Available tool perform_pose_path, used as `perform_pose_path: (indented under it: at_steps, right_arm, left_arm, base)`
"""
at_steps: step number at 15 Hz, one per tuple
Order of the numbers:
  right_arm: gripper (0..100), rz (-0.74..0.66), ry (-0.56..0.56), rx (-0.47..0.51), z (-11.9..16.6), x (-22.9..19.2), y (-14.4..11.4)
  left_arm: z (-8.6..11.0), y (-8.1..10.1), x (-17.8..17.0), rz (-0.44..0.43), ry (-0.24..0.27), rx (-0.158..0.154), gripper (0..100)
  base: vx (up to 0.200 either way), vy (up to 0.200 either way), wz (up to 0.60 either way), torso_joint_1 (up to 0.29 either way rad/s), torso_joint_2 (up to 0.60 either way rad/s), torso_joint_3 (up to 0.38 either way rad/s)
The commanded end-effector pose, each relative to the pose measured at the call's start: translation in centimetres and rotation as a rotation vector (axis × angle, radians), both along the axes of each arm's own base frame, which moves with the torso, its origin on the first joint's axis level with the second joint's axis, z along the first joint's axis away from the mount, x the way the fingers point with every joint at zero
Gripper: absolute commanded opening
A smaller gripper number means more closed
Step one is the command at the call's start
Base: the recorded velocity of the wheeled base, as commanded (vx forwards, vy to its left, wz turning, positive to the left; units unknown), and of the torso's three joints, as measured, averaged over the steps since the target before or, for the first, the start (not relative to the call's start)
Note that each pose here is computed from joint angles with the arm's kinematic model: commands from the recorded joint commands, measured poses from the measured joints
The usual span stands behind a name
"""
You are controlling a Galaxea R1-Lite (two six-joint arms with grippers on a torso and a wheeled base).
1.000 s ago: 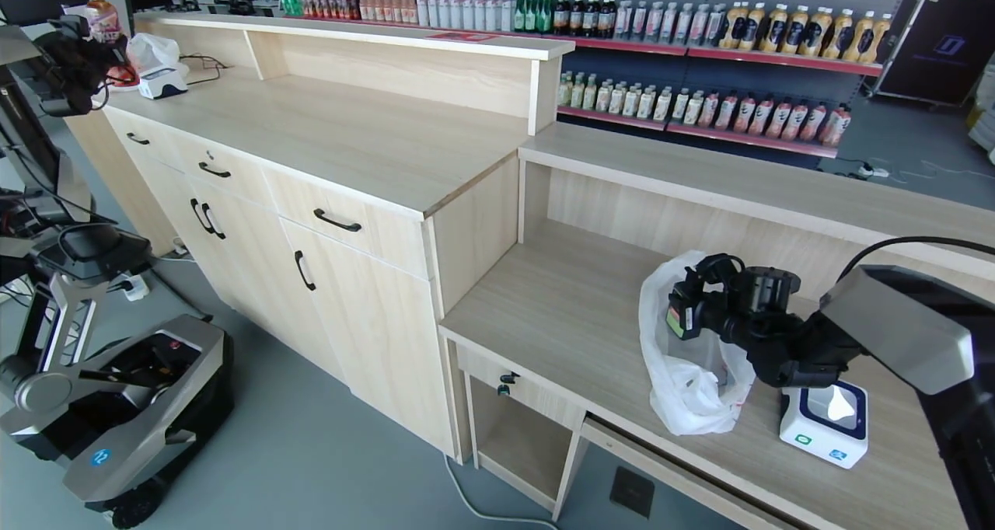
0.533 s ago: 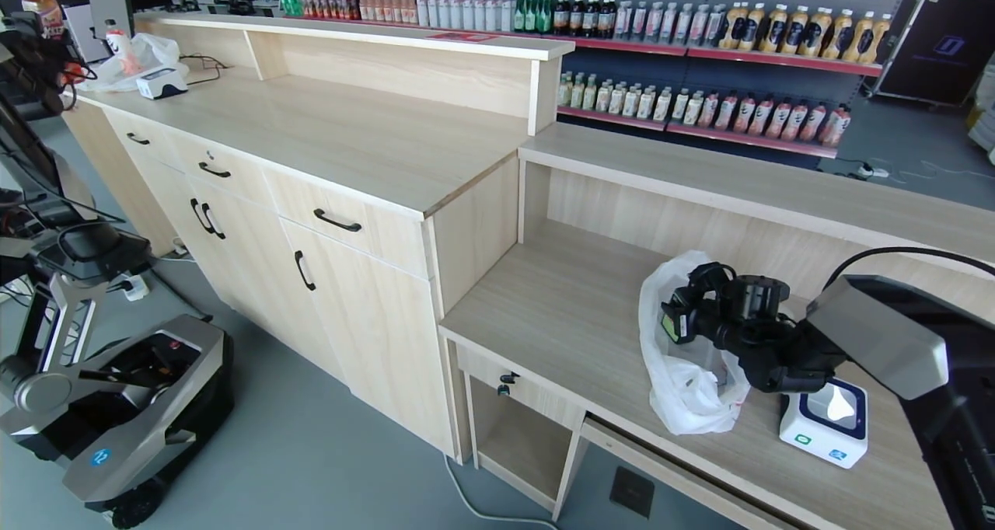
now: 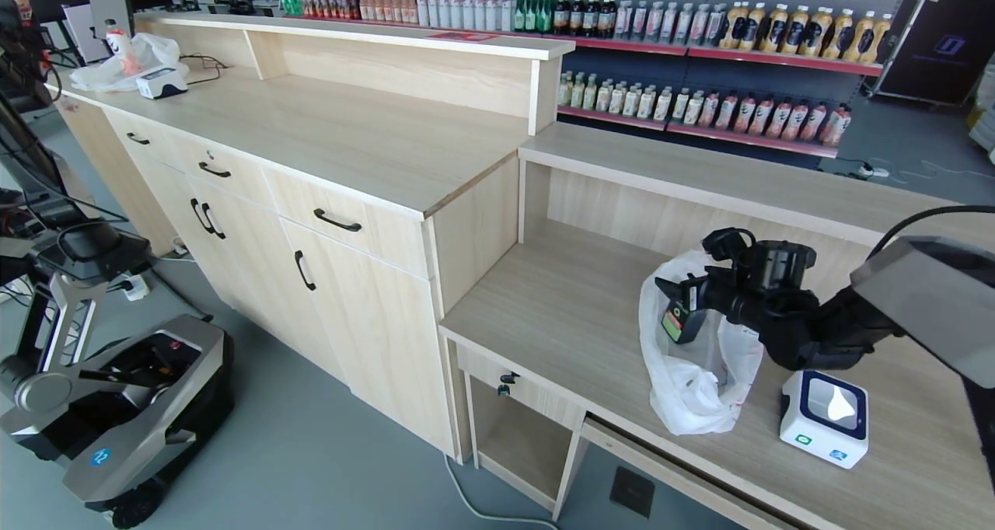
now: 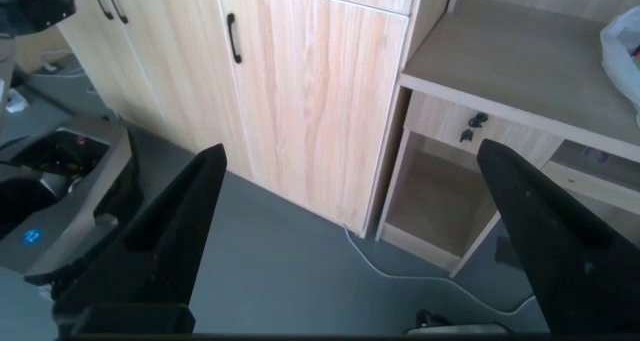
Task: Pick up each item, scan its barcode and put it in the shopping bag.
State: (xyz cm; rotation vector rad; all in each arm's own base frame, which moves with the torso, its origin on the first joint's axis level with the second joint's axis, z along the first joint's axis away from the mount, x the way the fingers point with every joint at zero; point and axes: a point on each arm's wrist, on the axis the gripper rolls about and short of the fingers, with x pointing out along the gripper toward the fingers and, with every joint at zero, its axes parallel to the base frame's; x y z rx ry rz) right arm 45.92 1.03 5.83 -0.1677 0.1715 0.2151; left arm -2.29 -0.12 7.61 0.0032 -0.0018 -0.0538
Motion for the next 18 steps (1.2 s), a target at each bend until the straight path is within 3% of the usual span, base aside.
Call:
perform_pose_path:
  at_steps: [1, 3, 4, 6, 10, 12, 13, 14, 18]
  right_arm:
    - [100, 0.012, -0.079, -0.067, 9.4, -10.1, 0.1]
    - [100, -0.038, -0.139, -0.254, 11.2, -17.4, -1.7]
    - [100, -0.071, -0.144, -0.281, 11.9, -20.1, -2.5]
    - [100, -0.181, -0.052, -0.279, 12.7, -23.1, -5.0]
    - [100, -0.414, 0.216, -0.207, 10.8, -27.3, -9.6]
    - [100, -0.492, 0.283, -0.165, 10.0, -27.9, -11.2]
    - [100, -0.508, 0.298, -0.131, 9.6, -27.7, -11.7]
    - [100, -0.551, 0.341, -0.035, 8.4, -27.1, -12.7]
    - [100, -0.569, 0.344, 0.049, 4.8, -24.6, -15.7]
  left_arm:
    - [0.0, 0.0, 0.0, 0.000, 0.000, 0.000, 100]
    - [0.0, 0.0, 0.0, 0.000, 0.000, 0.000, 100]
    - [0.0, 0.0, 0.0, 0.000, 0.000, 0.000, 100]
    - [0.0, 0.0, 0.0, 0.000, 0.000, 0.000, 100]
    - [0.0, 0.0, 0.0, 0.000, 0.000, 0.001, 100]
    - [0.0, 0.0, 0.0, 0.000, 0.000, 0.000, 100]
    - [0.0, 0.0, 0.0, 0.000, 0.000, 0.000, 100]
    - [0.0, 0.0, 0.0, 0.000, 0.000, 0.000, 100]
    - [0.0, 0.0, 0.0, 0.000, 0.000, 0.000, 100]
  base:
    - [0.000, 0.000, 0.00, 0.000, 0.00, 0.000]
    - [0.000, 0.000, -0.30, 0.001, 0.01, 0.001]
    - [0.000, 0.000, -0.60, 0.002, 0.00, -0.002]
    - [0.000, 0.000, -0.60, -0.005, 0.00, 0.005]
    - [0.000, 0.000, -0.60, 0.001, 0.01, 0.005]
    - [0.000, 0.000, -0.60, 0.002, 0.00, 0.002]
    - [0.000, 0.000, -0.60, 0.012, 0.00, -0.002]
    - [0.000, 0.000, 0.00, 0.000, 0.00, 0.000]
    - [0.000, 0.000, 0.00, 0.000, 0.00, 0.000]
